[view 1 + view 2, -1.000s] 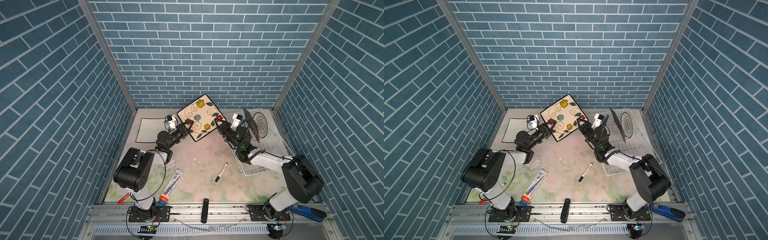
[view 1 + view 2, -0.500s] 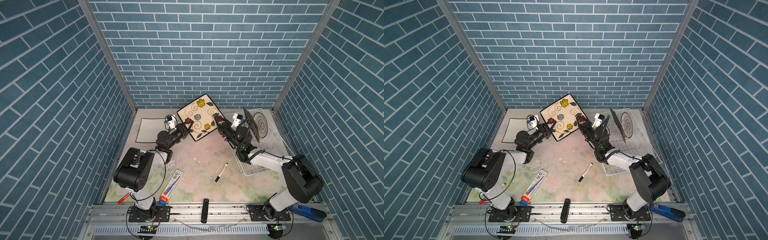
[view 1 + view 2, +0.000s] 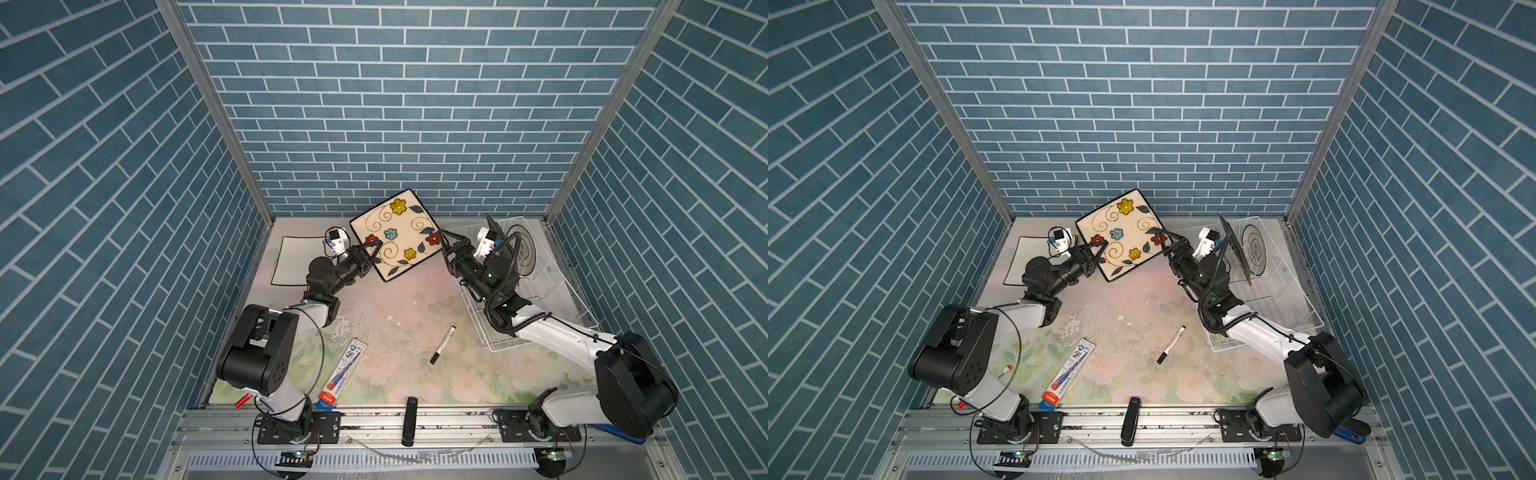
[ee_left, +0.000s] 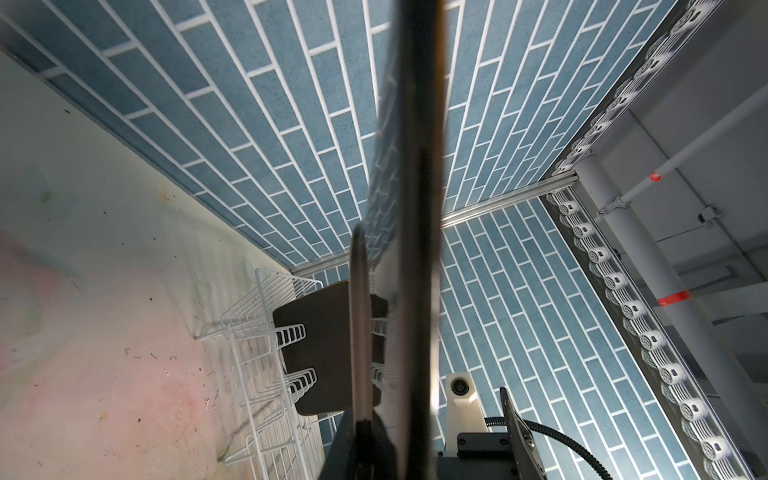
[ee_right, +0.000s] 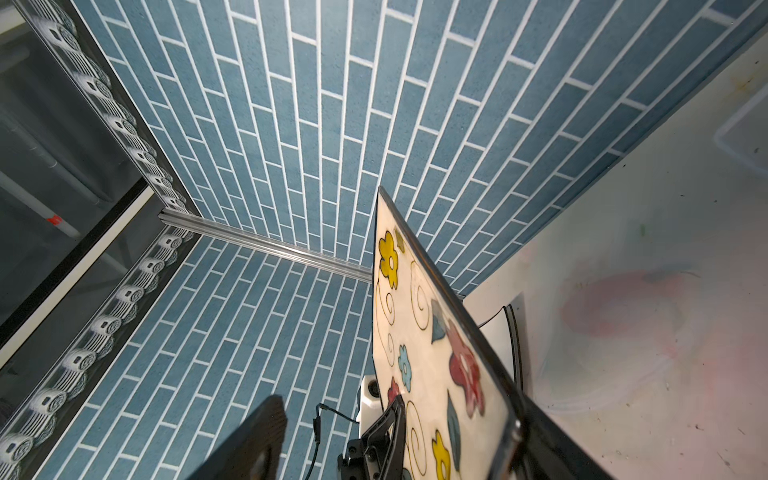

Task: Unload the plates from the dish rack
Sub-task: 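Open the right gripper and withdraw while the left gripper pulls the plate away, then carry the flowered plate with the left gripper while the right reaches into the rack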

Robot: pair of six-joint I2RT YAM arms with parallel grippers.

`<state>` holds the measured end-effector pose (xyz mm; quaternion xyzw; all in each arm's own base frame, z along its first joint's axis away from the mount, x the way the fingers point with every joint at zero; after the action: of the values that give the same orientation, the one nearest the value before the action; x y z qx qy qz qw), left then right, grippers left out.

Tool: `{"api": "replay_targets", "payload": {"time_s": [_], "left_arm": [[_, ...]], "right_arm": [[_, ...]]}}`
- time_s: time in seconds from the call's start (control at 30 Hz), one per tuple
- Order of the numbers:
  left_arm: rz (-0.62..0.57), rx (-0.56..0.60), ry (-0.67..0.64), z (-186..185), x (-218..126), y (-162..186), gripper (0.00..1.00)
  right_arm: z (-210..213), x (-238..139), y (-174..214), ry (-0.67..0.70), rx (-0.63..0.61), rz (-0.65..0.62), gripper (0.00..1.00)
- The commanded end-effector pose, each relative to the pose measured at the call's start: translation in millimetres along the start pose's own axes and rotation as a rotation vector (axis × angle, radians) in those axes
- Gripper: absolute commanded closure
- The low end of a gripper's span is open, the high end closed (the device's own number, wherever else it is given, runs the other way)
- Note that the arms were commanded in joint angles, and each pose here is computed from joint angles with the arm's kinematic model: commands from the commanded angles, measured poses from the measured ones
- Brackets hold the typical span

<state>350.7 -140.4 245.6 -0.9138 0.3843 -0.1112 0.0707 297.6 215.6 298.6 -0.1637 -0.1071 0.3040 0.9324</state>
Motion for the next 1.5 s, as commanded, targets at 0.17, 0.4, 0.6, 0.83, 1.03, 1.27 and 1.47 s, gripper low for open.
{"api": "replay_targets", "payload": {"time_s": [0.17,0.4,0.6,0.83,1.03,1.27,1.47], "left_arm": [[-0.202,0.131,0.079,-36.2,-20.1,-26.1,1.0],[-0.368,0.227,-0.063,-37.0,-43.6,-32.8,1.0],[-0.512,0.358,-0.191,-46.3,-70.0,-38.8,1.0],[-0.725,0.298,-0.262,-28.6,-116.7,-58.2,1.0],[-0.819,0.198,-0.246,-14.8,-149.3,-76.2,1.0],[-0.914,0.103,-0.208,5.2,-172.7,-90.5,1.0],[-0.953,0.041,-0.147,23.3,-179.9,-101.1,1.0]], "right_arm": [[6.3,-24.1,-24.2,-0.01,-0.047,-0.105,0.15],[1.3,-32.9,-30.9,0.024,-0.091,-0.122,0.14],[-4.0,-34.0,-34.1,0.065,-0.123,-0.108,0.13],[-7.1,-29.9,-35.2,0.058,-0.124,-0.092,0.14],[-10.4,-27.3,-37.3,0.054,-0.125,-0.093,0.15],[-14.6,-20.4,-35.3,0.055,-0.123,-0.06,0.15],[-21.5,-10.5,-29.6,0.043,-0.092,-0.008,0.15]]}}
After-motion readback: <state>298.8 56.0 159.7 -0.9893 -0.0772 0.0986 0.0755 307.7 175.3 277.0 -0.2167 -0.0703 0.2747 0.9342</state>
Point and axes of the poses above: each gripper's point midway between its finger pads, its own x axis out along the fingers, its own z axis along the line the jaws close on, y = z × x, the point moved 8 cm from there along -x, back along the fingers, and after that the axes turned 5 degrees about -x, right-handed, at the moved point
